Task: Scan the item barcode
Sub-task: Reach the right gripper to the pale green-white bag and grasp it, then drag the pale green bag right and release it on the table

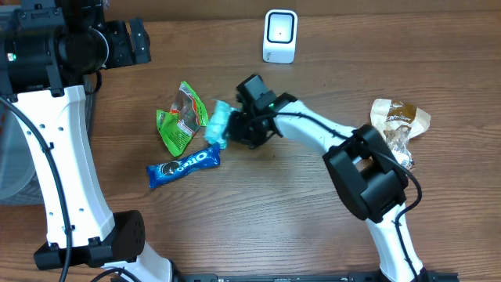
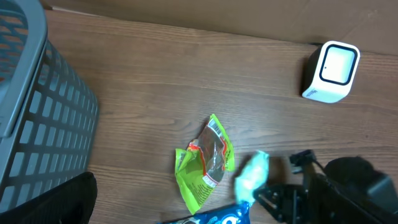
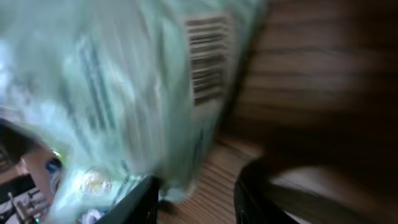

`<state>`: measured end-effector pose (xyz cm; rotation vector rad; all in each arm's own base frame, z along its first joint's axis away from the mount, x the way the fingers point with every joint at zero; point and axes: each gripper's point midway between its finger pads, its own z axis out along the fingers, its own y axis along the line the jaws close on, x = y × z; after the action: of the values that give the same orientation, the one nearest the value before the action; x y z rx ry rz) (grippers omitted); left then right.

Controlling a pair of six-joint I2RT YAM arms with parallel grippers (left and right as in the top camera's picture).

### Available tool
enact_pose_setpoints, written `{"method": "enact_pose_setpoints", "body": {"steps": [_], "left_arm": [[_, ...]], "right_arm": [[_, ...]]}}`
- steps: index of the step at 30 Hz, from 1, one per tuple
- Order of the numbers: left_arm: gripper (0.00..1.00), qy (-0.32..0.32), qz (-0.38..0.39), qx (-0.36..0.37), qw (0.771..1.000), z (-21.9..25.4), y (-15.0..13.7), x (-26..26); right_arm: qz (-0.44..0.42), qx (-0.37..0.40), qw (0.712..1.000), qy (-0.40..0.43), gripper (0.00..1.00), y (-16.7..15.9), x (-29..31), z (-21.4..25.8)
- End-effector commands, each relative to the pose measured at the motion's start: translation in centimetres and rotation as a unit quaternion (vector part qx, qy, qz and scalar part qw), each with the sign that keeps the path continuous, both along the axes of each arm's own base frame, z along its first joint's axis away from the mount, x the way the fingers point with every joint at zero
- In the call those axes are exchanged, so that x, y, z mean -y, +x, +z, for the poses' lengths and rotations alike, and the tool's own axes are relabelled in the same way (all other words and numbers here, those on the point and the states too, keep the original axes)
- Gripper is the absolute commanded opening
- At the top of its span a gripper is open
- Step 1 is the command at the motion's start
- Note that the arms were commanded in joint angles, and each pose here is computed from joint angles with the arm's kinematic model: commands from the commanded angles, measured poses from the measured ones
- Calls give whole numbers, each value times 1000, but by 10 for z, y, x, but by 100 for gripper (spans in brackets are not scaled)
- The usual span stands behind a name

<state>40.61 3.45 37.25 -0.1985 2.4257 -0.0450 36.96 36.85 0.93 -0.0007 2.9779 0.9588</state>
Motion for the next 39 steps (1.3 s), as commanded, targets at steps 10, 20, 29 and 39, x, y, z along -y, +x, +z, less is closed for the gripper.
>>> {"method": "enact_pose_setpoints", "body": {"steps": [10,20,29,39], "left_arm": [[100,-2,5,-2,1000,-2,2,-1],[100,-2,5,-2,1000,-2,2,-1],[100,-2,5,-2,1000,-2,2,-1],[100,-2,5,-2,1000,-2,2,-1]], "right_arm": [[36,51,987,-150,56,45,88,5],[72,190,978,-49,77,96,40,60],[-38,34,999,12,79,66,23,61],[-83,-45,995,4,76,5,-22,8]]}}
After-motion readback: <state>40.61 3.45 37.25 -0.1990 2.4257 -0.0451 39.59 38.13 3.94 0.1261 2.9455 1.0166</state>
